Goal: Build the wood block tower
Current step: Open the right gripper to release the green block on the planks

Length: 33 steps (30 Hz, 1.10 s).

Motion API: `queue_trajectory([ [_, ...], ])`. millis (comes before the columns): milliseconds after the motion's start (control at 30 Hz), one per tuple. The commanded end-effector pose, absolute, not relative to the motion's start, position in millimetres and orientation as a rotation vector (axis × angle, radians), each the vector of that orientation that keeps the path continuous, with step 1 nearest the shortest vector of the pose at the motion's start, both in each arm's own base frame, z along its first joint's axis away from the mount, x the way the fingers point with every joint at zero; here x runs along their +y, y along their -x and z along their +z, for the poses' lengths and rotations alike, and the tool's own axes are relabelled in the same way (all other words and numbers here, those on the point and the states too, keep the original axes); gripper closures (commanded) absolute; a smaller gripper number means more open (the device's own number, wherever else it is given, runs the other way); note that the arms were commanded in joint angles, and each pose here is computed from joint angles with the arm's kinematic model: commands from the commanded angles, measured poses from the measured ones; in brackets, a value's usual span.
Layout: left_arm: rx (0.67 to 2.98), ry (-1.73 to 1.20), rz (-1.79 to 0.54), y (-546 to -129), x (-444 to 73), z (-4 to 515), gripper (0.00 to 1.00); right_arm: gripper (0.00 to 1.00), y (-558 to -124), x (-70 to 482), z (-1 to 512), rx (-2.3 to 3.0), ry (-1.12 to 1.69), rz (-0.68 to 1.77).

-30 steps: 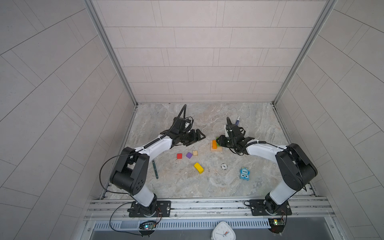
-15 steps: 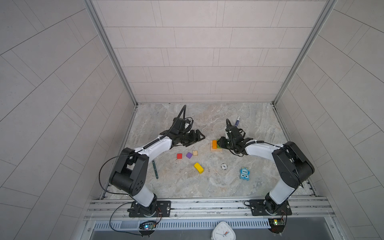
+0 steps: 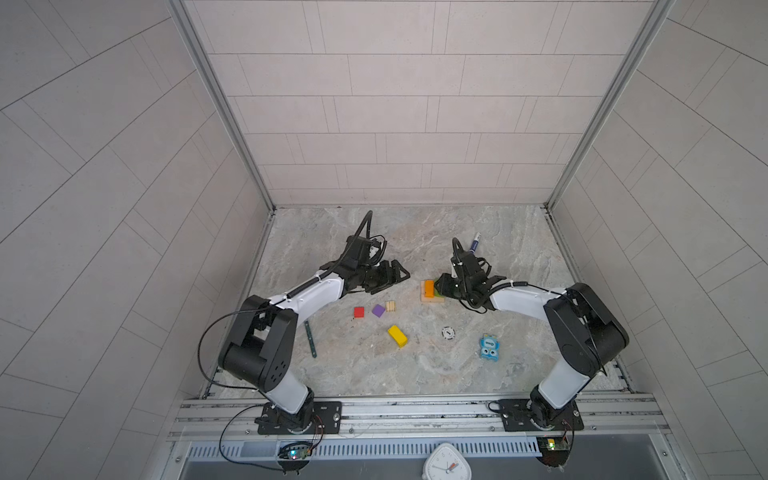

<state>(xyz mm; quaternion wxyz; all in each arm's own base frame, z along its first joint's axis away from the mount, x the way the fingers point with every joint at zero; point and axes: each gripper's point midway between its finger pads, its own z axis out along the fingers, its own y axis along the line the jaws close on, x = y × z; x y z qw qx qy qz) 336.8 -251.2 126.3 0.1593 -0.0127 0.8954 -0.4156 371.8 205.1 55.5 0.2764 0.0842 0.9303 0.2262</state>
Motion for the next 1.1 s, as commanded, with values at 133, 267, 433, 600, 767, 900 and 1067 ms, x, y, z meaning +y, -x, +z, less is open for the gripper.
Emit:
queue_trajectory([
  [133,2.545,0.003,-1.182,-333.0,-251.3,130.8,0.17,0.63,-371.7,200.9,52.0,2.506,-0.236,0.581],
  [267,2.548,0.003,-1.177,-333.3,-251.0,129.5,0.17,0.62,-372.8,201.1,56.2,2.496,-0.230,0.586],
  [433,2.549,0.016,-1.152,-338.8,-250.2,128.5,0.17,0.60,-375.6,200.2,70.1,2.479,-0.195,0.567],
  [600,2.537,0.031,-1.131,-348.0,-252.2,129.2,0.17,0.56,-377.6,196.7,85.3,2.454,-0.146,0.540],
  [767,2.554,0.021,-1.063,-354.6,-254.3,123.4,0.17,0.50,-379.5,182.1,89.7,2.451,-0.129,0.487],
  [900,2.578,-0.009,-1.023,-357.1,-258.4,117.8,0.17,0.44,-381.3,172.6,87.8,2.458,-0.111,0.476],
  [1067,2.575,-0.019,-1.047,-361.7,-266.6,109.9,0.17,0.44,-386.5,172.1,84.4,2.448,-0.095,0.579],
])
